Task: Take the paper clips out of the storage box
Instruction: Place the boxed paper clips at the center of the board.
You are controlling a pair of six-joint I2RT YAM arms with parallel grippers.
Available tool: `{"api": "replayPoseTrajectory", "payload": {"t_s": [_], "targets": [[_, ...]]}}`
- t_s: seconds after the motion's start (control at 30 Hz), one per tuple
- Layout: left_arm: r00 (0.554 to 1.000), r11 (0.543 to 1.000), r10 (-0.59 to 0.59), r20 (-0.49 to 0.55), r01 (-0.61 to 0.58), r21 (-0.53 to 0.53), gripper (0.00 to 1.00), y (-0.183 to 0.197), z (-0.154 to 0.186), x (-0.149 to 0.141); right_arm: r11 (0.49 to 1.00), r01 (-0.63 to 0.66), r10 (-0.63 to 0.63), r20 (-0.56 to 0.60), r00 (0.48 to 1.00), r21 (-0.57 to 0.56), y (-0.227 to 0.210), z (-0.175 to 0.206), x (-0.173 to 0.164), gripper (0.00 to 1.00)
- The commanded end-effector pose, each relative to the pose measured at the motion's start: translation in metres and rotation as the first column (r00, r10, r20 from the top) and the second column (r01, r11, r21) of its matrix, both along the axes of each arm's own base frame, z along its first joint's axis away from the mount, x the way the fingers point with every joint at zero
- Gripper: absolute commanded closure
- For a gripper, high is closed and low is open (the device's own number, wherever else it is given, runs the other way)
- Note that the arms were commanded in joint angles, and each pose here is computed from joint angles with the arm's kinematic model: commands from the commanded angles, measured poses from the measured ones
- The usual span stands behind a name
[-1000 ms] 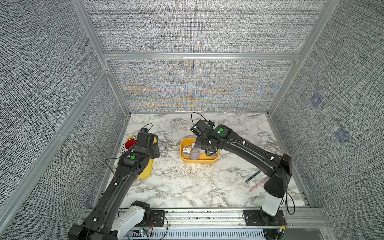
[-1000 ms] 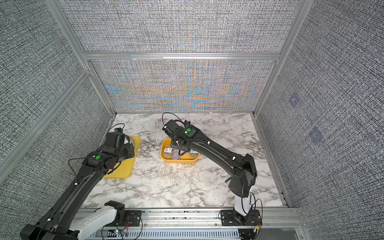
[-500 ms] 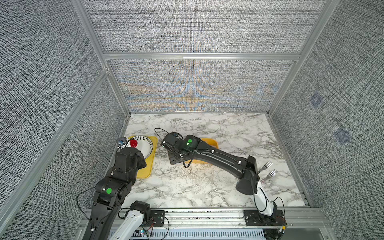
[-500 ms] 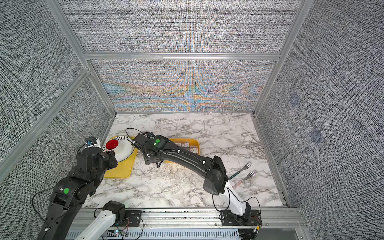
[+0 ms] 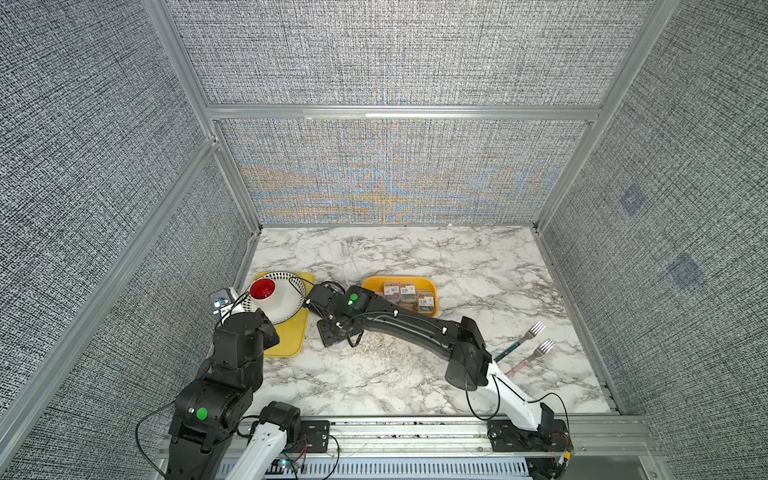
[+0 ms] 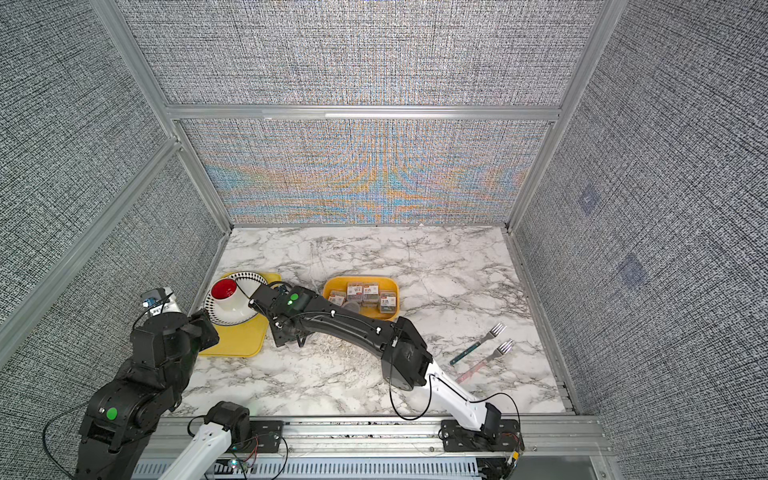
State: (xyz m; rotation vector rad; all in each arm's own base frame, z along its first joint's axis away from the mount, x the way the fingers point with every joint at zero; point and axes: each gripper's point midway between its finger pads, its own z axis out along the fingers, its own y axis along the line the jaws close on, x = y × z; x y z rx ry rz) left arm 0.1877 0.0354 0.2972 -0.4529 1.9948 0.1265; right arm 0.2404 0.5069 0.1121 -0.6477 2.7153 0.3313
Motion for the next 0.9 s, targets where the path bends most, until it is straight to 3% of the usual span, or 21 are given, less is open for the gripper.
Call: {"api": "replayPoseTrajectory", "payload": {"t_s": [0.0,0.53,0.87], "targets": [[1.0,1.0,0.024,0.011,-0.024,0.005,0.51,0.004,-0.001,-0.002,0.997,0.055,-0.055,-0.006,0.998,0.052,0.013,-0.003,0.002,0.47],[0.999,0.999,0.042,0.015,-0.042,0.014,0.51,0.008,-0.013,-0.005,0.993,0.108,-0.105,-0.051,0.993,0.057,0.032,-0.041,-0.013,0.47],[0.999,0.999,0.044,0.012,-0.044,0.02,0.51,0.009,-0.016,-0.005,0.991,0.126,-0.123,-0.058,0.991,0.046,0.031,-0.048,-0.014,0.37]]}}
